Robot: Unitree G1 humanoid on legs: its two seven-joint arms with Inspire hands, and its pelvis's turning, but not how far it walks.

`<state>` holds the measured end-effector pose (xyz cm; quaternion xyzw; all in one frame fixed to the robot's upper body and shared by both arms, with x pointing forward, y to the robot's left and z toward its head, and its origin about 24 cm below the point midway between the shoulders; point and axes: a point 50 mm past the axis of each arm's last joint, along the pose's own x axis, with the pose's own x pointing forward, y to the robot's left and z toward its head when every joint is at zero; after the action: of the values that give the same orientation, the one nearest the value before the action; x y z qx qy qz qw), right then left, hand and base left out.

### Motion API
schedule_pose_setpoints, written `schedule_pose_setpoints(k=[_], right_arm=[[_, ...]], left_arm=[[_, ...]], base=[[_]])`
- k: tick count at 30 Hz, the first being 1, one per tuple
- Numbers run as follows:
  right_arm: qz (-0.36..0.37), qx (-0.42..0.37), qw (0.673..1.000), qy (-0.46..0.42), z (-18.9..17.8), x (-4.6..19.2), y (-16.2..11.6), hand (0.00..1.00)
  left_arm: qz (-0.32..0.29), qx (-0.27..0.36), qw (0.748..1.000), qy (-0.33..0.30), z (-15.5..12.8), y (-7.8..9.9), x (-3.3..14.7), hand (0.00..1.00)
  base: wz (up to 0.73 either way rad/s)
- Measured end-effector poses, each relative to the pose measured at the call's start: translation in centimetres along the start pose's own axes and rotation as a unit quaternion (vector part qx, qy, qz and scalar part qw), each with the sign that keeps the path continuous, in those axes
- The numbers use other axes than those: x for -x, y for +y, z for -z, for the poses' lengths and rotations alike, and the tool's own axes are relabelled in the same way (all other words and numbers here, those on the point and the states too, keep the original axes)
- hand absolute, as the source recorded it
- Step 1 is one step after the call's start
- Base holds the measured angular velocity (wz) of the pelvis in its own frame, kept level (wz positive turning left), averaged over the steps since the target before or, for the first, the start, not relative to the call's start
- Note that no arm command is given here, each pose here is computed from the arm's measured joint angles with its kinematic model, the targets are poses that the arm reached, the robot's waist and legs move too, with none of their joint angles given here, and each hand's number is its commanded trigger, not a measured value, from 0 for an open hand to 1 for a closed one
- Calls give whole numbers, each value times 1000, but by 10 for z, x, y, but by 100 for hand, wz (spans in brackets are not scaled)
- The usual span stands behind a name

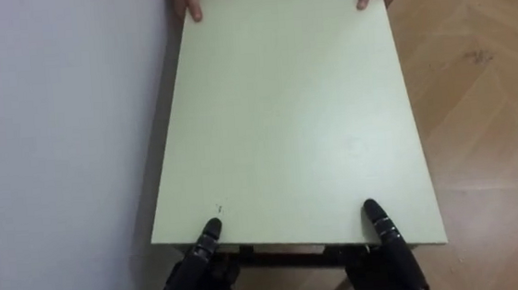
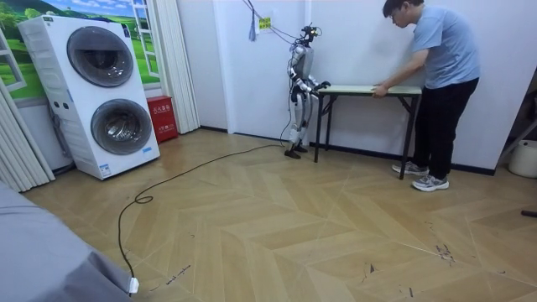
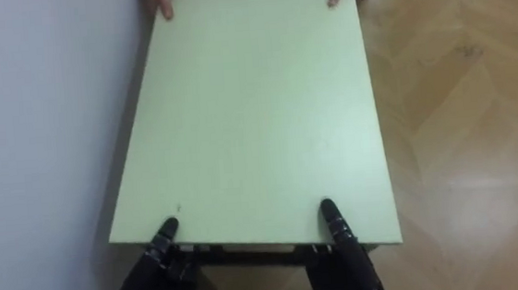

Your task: Move table with human

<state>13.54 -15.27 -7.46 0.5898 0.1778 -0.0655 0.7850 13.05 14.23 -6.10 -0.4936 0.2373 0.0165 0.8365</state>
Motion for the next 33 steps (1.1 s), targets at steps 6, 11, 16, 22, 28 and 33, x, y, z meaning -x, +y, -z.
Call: schedule_pose_setpoints(k=[6, 11, 16, 22, 28, 33], right_arm=[[6, 1, 1000, 2, 0, 2, -2, 100], [10, 1, 1000, 3, 0, 3, -4, 0], [9, 35, 999, 14, -3, 5, -8, 0], [-23, 107, 993, 53, -7, 9, -10, 0], [-49, 114, 990, 63, -7, 11, -9, 0], [-61, 123, 988, 77, -8, 11, -9, 0]], left_arm=[[-1, 0, 1000, 5, 3, 0, 1, 97], [-6, -2, 1000, 8, 4, 3, 1, 0], [3, -70, 997, 15, 1, 10, -1, 0], [7, -151, 988, 37, -1, 12, -3, 0], [15, -155, 986, 52, 4, 12, -2, 0], [11, -159, 985, 60, 4, 18, 0, 0]], base=[[1], [-1], [-2], [-1], [-2], [0]])
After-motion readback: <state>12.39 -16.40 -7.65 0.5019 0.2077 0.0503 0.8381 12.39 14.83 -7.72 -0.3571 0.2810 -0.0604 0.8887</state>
